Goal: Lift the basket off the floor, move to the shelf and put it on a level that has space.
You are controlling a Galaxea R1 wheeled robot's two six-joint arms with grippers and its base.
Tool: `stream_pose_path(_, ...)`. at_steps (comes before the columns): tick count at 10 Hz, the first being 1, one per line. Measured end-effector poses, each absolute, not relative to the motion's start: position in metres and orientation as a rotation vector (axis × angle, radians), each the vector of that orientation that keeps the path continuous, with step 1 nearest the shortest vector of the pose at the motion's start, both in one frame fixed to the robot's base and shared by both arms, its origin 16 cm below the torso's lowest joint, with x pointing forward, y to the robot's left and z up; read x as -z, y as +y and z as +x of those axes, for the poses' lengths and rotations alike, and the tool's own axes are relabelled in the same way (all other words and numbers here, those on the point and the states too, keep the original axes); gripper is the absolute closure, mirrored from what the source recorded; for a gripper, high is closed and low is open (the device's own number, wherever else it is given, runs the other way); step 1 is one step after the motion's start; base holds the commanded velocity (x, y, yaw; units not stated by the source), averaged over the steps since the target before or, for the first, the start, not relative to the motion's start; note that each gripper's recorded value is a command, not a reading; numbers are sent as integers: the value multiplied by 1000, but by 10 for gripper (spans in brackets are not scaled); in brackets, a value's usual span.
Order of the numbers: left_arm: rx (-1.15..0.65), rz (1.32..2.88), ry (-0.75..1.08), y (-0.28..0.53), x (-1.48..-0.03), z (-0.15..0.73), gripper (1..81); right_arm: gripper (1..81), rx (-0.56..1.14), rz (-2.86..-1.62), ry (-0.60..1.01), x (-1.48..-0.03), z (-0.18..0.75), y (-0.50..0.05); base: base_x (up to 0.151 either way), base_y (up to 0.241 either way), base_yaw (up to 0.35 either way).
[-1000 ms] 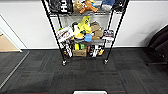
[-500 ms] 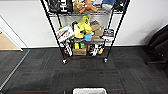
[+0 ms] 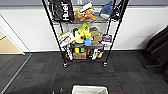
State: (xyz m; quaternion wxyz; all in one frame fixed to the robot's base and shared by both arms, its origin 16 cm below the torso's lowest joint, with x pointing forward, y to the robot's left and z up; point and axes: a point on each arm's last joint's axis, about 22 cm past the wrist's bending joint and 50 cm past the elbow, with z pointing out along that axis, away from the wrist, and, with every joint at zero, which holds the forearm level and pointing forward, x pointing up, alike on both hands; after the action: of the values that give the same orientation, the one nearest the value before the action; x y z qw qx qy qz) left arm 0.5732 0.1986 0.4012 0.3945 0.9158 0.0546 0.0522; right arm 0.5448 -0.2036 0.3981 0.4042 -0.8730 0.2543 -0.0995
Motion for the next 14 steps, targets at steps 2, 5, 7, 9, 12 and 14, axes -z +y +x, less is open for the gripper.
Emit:
stream_pose_path(2, -136, 2280, 109, 200, -456, 562, 811, 811, 263, -2195, 637, -433, 539, -213, 0, 0, 0)
stream_pose_path(5, -120, 2265, 112, 210, -497, 545, 811, 811, 228, -2172, 638, -466, 523, -205, 0, 0, 0)
stream_pose_path(7, -97, 2254, 115, 214, -521, 531, 811, 811, 204, -2149, 644, -492, 509, -202, 0, 0, 0)
stream_pose_path(9, -107, 2259, 114, 222, -539, 528, 811, 811, 197, -2122, 635, -520, 501, -195, 0, 0, 0)
stream_pose_path(12, -138, 2232, 83, 214, -587, 518, 811, 811, 243, -2116, 605, -576, 489, -210, 0, 0, 0)
stream_pose_path(14, -160, 2228, 68, 213, -612, 513, 811, 811, 253, -2103, 580, -604, 482, -206, 0, 0, 0)
